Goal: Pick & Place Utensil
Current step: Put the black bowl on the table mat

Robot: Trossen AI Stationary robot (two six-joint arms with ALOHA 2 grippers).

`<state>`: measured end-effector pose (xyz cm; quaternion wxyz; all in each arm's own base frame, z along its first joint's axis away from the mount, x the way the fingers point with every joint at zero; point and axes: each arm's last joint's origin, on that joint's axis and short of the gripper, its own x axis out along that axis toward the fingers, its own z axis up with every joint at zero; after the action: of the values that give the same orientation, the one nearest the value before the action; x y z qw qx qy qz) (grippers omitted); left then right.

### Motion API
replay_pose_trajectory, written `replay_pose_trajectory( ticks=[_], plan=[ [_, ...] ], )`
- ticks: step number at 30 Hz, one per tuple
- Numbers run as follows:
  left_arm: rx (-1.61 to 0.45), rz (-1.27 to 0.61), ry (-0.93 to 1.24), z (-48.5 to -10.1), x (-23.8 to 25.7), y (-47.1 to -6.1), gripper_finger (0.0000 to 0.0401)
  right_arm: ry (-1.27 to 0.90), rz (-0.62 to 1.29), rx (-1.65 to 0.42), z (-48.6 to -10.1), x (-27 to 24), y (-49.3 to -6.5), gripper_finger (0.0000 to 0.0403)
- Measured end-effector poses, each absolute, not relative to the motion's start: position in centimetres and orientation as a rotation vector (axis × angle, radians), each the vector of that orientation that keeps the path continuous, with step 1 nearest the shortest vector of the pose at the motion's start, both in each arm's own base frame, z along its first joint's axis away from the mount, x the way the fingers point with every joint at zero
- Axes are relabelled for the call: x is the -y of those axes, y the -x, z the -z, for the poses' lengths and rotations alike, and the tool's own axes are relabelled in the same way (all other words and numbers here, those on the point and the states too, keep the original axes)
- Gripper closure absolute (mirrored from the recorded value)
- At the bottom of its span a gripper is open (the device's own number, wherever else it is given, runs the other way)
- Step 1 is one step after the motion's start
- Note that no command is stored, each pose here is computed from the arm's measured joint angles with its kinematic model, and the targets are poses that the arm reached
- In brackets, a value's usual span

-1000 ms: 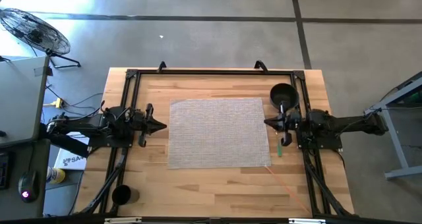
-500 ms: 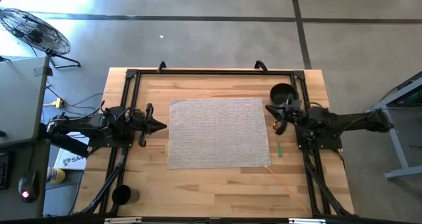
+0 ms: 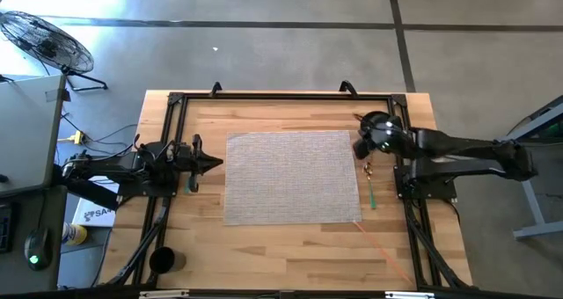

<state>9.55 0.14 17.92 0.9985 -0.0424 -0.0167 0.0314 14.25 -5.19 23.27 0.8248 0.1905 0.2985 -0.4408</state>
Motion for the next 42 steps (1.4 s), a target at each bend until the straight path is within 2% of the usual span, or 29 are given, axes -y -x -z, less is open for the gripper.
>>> replay_pose_trajectory(
  ticks=[6,15,26,39,42],
  plan=[
    [0.033,-0.064,0.085,-17.9,-0.1,-9.5,0.0393,-0.565,1.019,-0.776,-21.9,8.1,-15.9,0.0244],
    [0.032,-0.066,0.085,-17.9,-0.1,-9.5,0.0393,-0.675,1.117,-0.909,-19.7,10.4,-16.8,0.0241],
    [0.03,-0.066,0.085,-17.9,-0.1,-9.5,0.0393,-0.7,1.196,-0.973,-18.0,10.1,-17.6,0.0288],
    [0.028,-0.065,0.085,-17.9,-0.1,-9.5,0.0393,-0.663,1.235,-0.976,-17.8,10.2,-17.6,0.0387],
    [0.028,-0.063,0.085,-17.9,-0.1,-9.5,0.0393,-0.647,1.224,-0.99,-17.8,10.2,-17.6,0.0395]
  ],
)
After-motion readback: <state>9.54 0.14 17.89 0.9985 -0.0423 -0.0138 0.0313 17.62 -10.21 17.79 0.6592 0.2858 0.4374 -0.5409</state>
